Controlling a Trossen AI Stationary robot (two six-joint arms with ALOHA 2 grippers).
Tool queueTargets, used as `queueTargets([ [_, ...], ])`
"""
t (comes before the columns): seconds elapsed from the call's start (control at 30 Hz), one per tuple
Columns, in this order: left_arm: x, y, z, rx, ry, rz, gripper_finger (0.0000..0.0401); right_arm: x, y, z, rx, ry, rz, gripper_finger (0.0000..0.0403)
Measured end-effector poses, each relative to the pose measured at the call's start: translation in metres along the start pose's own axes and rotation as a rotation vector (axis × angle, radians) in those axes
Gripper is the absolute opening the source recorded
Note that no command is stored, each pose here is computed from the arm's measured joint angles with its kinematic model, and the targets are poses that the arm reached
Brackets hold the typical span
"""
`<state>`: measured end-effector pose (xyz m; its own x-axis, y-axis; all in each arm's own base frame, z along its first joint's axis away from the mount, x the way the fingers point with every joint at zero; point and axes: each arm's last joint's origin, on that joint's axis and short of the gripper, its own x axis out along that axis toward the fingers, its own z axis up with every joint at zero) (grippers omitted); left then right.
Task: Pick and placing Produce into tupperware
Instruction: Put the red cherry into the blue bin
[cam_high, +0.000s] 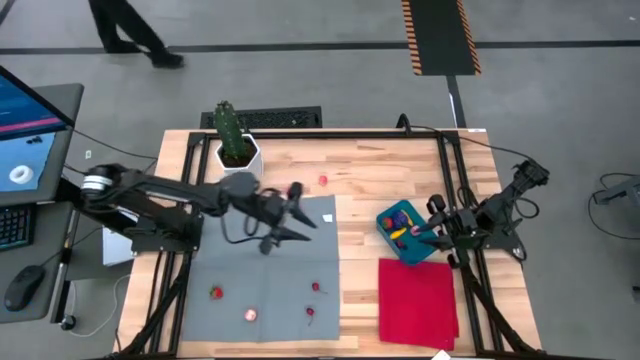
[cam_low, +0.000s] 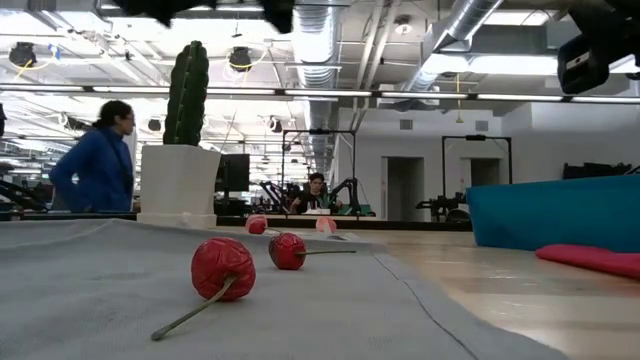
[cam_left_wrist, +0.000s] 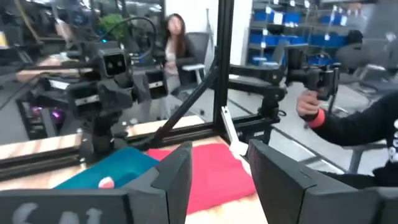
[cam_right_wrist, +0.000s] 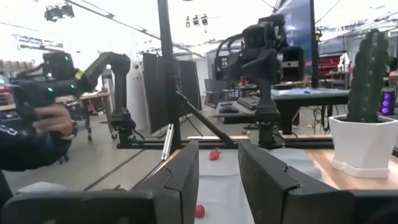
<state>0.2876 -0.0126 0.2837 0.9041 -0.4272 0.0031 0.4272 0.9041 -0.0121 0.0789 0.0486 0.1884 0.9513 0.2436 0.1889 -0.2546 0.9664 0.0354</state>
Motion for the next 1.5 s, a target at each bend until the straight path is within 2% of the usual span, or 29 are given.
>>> queueTargets([
  [0.13, -0.031, -0.012, -0.023, -0.053, 0.002, 0.083, 0.0148, 0.003, -0.003, -0.002, 0.019, 0.021, -0.037, 0.0136],
  [0.27, -0.049, -0.020, -0.035, -0.049, -0.016, 0.135, 0.0148, 0.007, -0.008, -0.003, 0.076, 0.045, -0.108, 0.0137],
  [0.43, -0.067, -0.031, -0.040, 0.028, -0.101, 0.050, 0.0148, 0.018, -0.013, -0.005, 0.150, 0.135, -0.137, 0.0135],
  [0.53, -0.077, -0.036, -0.042, 0.042, -0.132, 0.036, 0.0148, 0.029, -0.015, -0.009, 0.175, 0.212, -0.163, 0.0135],
  [0.67, -0.086, -0.041, -0.048, 0.040, -0.129, 0.030, 0.0148, 0.050, -0.017, -0.006, 0.135, 0.206, -0.165, 0.0133],
  [0.8, -0.095, -0.043, -0.055, 0.020, -0.125, 0.066, 0.0148, 0.076, -0.023, -0.001, 0.077, 0.200, -0.214, 0.0134],
  [1.03, -0.112, -0.050, -0.067, -0.009, -0.144, 0.089, 0.0148, 0.115, -0.044, -0.008, 0.055, 0.247, -0.302, 0.0132],
  [1.2, -0.122, -0.055, -0.072, -0.004, -0.170, 0.091, 0.0148, 0.147, -0.058, -0.009, 0.060, 0.291, -0.291, 0.0134],
  [1.4, -0.132, -0.059, -0.077, 0.040, -0.192, 0.099, 0.0148, 0.189, -0.059, -0.003, 0.056, 0.284, -0.273, 0.0133],
  [1.5, -0.137, -0.062, -0.081, 0.056, -0.220, 0.097, 0.0148, 0.209, -0.054, -0.004, -0.015, 0.297, -0.215, 0.0134],
])
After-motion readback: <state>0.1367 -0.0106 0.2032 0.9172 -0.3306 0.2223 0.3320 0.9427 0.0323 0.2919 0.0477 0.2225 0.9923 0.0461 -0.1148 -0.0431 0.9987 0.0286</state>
